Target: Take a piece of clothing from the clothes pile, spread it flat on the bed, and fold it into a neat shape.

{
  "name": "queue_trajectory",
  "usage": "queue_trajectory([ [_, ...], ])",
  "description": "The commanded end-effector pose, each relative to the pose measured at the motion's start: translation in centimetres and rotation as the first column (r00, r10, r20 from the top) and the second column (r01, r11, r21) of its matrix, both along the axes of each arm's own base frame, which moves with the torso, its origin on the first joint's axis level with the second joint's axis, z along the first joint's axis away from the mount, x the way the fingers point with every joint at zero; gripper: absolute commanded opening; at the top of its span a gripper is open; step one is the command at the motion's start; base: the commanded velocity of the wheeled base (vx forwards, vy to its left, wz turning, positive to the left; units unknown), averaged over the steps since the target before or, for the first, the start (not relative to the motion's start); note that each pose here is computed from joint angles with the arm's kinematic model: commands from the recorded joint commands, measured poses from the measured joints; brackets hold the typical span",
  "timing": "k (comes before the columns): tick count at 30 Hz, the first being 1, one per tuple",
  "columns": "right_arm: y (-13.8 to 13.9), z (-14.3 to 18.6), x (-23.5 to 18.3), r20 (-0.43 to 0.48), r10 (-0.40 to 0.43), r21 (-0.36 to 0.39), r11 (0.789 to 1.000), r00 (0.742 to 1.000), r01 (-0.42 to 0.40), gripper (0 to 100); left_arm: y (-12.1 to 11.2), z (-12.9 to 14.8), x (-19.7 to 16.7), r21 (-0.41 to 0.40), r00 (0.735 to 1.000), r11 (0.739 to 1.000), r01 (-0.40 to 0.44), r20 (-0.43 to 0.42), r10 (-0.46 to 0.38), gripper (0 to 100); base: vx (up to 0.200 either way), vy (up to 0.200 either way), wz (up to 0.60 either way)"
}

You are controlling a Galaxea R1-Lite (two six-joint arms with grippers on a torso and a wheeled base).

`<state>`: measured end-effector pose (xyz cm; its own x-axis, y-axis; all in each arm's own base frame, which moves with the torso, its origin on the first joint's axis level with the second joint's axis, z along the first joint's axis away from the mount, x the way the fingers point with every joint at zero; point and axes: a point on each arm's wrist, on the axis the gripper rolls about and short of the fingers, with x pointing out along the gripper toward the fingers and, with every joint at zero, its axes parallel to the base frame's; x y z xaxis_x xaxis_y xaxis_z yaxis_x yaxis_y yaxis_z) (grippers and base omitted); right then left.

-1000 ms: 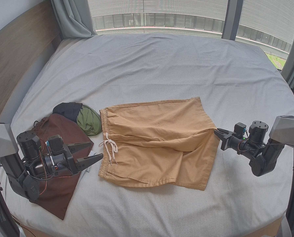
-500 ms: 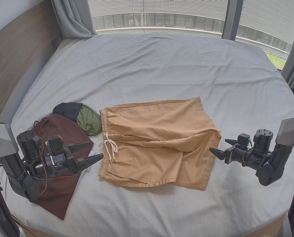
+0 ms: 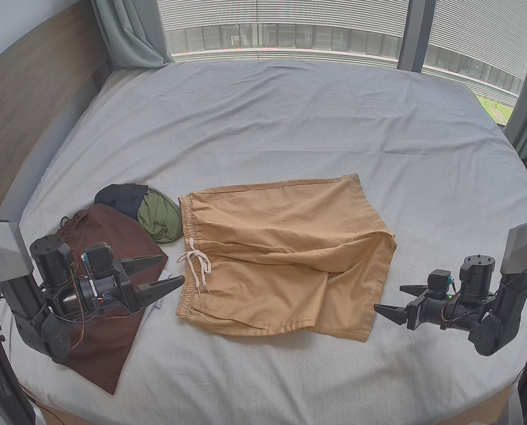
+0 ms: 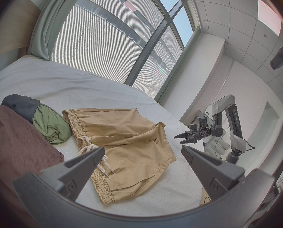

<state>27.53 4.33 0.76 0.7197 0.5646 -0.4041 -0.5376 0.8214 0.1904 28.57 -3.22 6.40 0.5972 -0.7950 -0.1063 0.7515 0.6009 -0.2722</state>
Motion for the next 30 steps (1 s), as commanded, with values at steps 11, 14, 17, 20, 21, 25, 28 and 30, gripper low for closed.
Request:
queue_trajectory([
  [11,0.6,-1.8,-1.5,-0.108,0.051,0.019,0.999,0.993,-0.049,100,0.2,-1.4,0.4,0.039,1.0,0.999,0.0,0.004,0.0,100,0.0,0.0,0.0],
  [14,0.6,-2.8,-1.6,-0.146,0.061,0.027,0.998,0.987,-0.058,100,0.2,-1.4,0.4,0.041,1.0,0.999,0.001,0.006,-0.001,100,0.0,0.0,0.0],
  [17,0.6,-3.4,-1.4,-0.14,0.065,0.034,0.998,0.988,-0.061,100,0.2,-1.5,0.3,0.047,1.0,0.999,0.005,0.01,-0.005,100,0.0,0.0,0.0],
  [20,0.7,-4.1,-1.2,-0.142,0.059,0.048,0.997,0.988,-0.053,100,0.2,-1.5,0.3,0.058,1.0,0.998,0.013,0.023,-0.014,100,0.0,0.0,0.0],
  [21,0.7,-4.3,-1.2,-0.154,0.056,0.055,0.997,0.987,-0.048,100,0.1,-1.6,0.3,0.06,0.999,0.998,0.018,0.025,-0.02,100,0.0,0.0,0.0],
  [25,1.0,-4.6,-1.2,-0.178,0.067,0.079,0.995,0.982,-0.054,100,0.1,-1.6,0.3,0.062,0.999,0.998,0.02,0.027,-0.022,100,0.0,0.0,0.0],
  [28,1.2,-4.9,-1.3,-0.2,0.097,0.108,0.991,0.975,-0.076,100,0.1,-1.6,0.3,0.063,0.999,0.998,0.022,0.028,-0.023,100,0.0,0.0,0.0],
  [30,1.4,-5.0,-1.1,-0.207,0.1,0.119,0.99,0.973,-0.076,100,0.1,-1.6,0.3,0.063,0.999,0.998,0.022,0.028,-0.023,100,0.0,0.0,0.0],
])
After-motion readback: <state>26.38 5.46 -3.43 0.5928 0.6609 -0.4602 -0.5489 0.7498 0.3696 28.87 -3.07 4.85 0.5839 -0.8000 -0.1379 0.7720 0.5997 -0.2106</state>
